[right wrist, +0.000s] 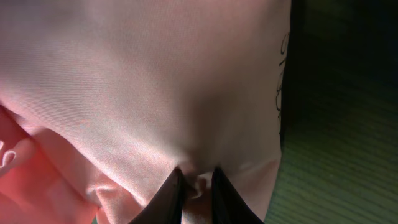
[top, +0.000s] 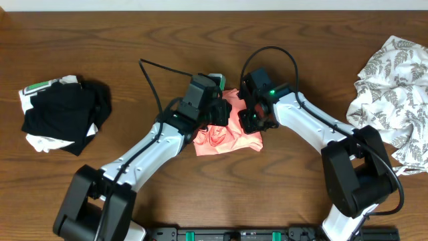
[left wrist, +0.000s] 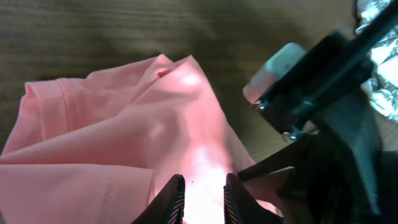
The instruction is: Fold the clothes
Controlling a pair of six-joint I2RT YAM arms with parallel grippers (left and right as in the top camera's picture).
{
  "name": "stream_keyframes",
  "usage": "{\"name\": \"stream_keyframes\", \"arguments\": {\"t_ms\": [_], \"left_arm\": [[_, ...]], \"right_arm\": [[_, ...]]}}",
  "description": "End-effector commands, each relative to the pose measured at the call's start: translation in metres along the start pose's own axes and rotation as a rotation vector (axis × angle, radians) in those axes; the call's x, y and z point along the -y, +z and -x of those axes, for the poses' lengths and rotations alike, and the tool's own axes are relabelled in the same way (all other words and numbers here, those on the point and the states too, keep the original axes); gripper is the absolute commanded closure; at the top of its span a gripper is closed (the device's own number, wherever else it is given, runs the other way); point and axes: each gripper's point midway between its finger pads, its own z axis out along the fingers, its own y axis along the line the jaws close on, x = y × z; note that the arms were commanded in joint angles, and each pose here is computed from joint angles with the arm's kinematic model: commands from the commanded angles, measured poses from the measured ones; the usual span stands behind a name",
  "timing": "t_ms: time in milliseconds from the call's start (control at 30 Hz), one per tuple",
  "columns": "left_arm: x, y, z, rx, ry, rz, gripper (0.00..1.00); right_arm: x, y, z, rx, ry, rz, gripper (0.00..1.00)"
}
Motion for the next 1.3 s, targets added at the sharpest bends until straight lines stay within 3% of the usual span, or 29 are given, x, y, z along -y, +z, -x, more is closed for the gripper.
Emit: {"name": "stream_keyframes", "arguments": {"t_ms": [0, 200, 367, 700, 767, 1267], "left_arm": [[-0.007, 0.012, -0.014, -0.049, 0.004, 0.011, 0.77], [-0.038, 0.025, -0.040, -0.151, -0.036, 0.100, 0.76], [-0.075, 0.008, -0.051, -0.212, -0.090, 0.215, 0.76], [-0.110, -0.034, -0.038, -0.189, -0.197, 0.281, 0.75], [-0.108, -0.038, -0.034, -0.174, -0.195, 0.273, 0.71], [-0.027, -0.078, -0.005, -0.069, -0.102, -0.001, 0.71]], "right_arm": [[0.001, 0.006, -0.005, -0.021, 0.016, -0.002, 0.85], [0.001, 0.006, -0.006, -0.026, 0.017, -0.003, 0.85], [0.001, 0.006, -0.006, -0.024, 0.017, -0.003, 0.85], [0.004, 0.005, -0.005, -0.023, 0.023, -0.005, 0.85], [0.004, 0.005, -0.005, -0.022, 0.023, -0.005, 0.85], [0.003, 0.005, -0.004, -0.017, 0.023, -0.004, 0.85]]}}
